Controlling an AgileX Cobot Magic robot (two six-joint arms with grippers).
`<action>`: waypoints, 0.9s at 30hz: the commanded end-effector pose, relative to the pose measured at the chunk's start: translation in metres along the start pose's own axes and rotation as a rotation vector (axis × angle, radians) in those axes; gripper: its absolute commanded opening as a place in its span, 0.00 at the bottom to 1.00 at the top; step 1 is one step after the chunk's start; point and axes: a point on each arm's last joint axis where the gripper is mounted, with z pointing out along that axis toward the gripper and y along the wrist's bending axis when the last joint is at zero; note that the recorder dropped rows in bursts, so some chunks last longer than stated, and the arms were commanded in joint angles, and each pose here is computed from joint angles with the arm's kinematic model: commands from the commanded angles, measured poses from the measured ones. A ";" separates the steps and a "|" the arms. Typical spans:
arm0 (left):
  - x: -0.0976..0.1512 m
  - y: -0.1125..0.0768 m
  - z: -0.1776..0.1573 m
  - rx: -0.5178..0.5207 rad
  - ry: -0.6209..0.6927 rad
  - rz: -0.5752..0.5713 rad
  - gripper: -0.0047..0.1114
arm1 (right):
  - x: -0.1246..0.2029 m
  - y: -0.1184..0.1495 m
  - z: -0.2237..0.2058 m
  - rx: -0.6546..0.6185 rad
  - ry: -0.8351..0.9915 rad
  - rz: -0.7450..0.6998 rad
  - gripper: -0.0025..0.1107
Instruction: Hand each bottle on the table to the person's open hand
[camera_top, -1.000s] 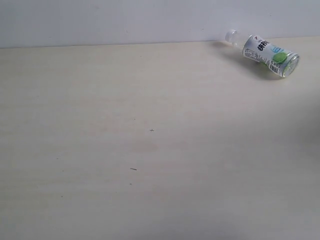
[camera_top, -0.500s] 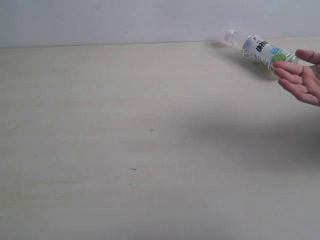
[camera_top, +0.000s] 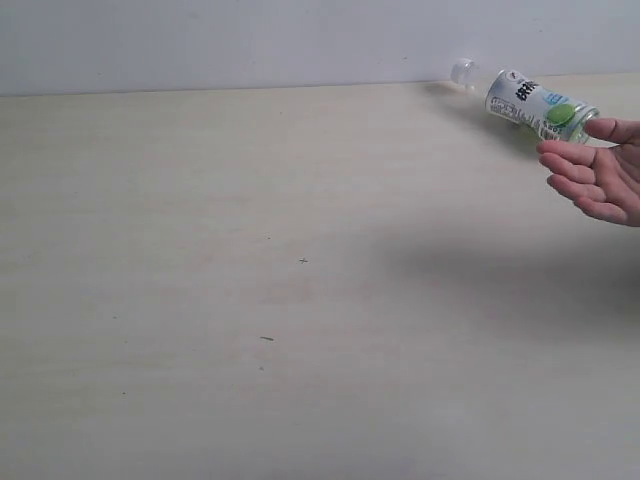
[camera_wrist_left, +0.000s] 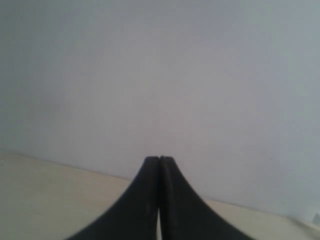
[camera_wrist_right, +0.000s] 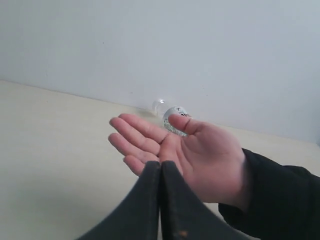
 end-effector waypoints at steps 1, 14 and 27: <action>0.000 -0.009 -0.001 0.102 -0.006 0.006 0.04 | -0.011 0.001 -0.001 -0.024 -0.133 0.175 0.02; 0.009 -0.051 -0.017 0.610 0.056 0.147 0.04 | -0.165 -0.029 0.040 0.026 -0.386 0.484 0.02; 0.015 -0.053 -0.019 0.648 0.115 0.168 0.04 | -0.208 -0.070 0.313 -0.006 0.535 -0.008 0.02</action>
